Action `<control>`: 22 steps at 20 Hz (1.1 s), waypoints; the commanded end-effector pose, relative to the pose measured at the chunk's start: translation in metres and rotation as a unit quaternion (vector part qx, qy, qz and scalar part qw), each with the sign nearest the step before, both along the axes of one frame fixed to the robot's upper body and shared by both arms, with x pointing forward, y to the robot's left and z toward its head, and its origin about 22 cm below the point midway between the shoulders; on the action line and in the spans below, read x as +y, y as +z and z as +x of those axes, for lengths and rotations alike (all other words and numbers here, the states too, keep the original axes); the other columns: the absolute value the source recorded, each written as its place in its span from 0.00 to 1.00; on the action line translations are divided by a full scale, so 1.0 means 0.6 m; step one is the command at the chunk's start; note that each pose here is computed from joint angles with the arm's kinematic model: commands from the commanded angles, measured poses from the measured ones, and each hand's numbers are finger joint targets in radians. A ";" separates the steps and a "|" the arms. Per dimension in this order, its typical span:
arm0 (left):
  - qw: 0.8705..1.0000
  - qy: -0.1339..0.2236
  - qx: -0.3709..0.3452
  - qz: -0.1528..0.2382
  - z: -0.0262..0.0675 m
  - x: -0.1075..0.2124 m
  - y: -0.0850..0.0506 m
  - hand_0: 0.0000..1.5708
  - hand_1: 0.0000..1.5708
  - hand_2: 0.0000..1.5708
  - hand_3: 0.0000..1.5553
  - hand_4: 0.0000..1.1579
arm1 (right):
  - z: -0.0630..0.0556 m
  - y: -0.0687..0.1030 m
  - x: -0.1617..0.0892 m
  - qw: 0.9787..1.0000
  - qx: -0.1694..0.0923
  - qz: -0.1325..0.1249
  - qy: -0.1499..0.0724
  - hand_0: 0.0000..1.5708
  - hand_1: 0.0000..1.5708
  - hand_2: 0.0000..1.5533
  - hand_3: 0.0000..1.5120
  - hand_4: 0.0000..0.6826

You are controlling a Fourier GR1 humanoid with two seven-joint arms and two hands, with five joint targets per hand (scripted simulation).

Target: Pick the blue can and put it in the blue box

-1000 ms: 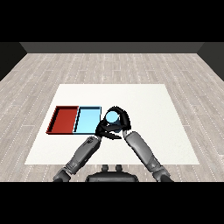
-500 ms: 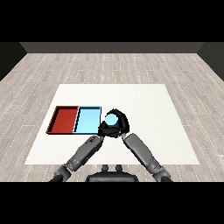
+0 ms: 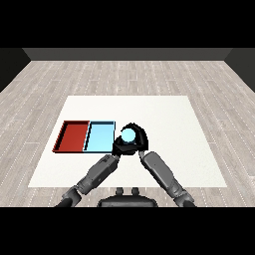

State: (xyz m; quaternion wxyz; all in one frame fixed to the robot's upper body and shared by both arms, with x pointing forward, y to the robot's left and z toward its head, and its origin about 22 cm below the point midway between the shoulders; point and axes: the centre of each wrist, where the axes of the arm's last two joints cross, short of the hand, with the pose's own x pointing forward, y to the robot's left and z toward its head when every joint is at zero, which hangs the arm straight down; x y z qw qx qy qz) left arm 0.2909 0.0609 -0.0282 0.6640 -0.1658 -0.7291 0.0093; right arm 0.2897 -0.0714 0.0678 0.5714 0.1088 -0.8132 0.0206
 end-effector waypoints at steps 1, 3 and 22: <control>1.000 0.011 -0.012 -0.015 0.033 0.007 -0.009 1.00 1.00 1.00 0.96 0.82 | -0.001 0.028 0.011 1.000 0.004 0.017 0.009 0.92 0.92 0.93 0.92 0.91; 1.000 0.017 -0.024 -0.007 0.008 -0.005 -0.008 1.00 1.00 1.00 0.97 0.89 | -0.006 -0.004 0.015 1.000 0.005 0.018 0.006 0.90 0.90 0.93 0.92 0.88; 0.996 0.061 -0.068 0.013 -0.003 0.013 -0.015 1.00 1.00 1.00 0.98 0.98 | -0.011 0.002 -0.041 1.000 0.009 0.003 0.006 0.00 0.00 0.00 0.00 0.00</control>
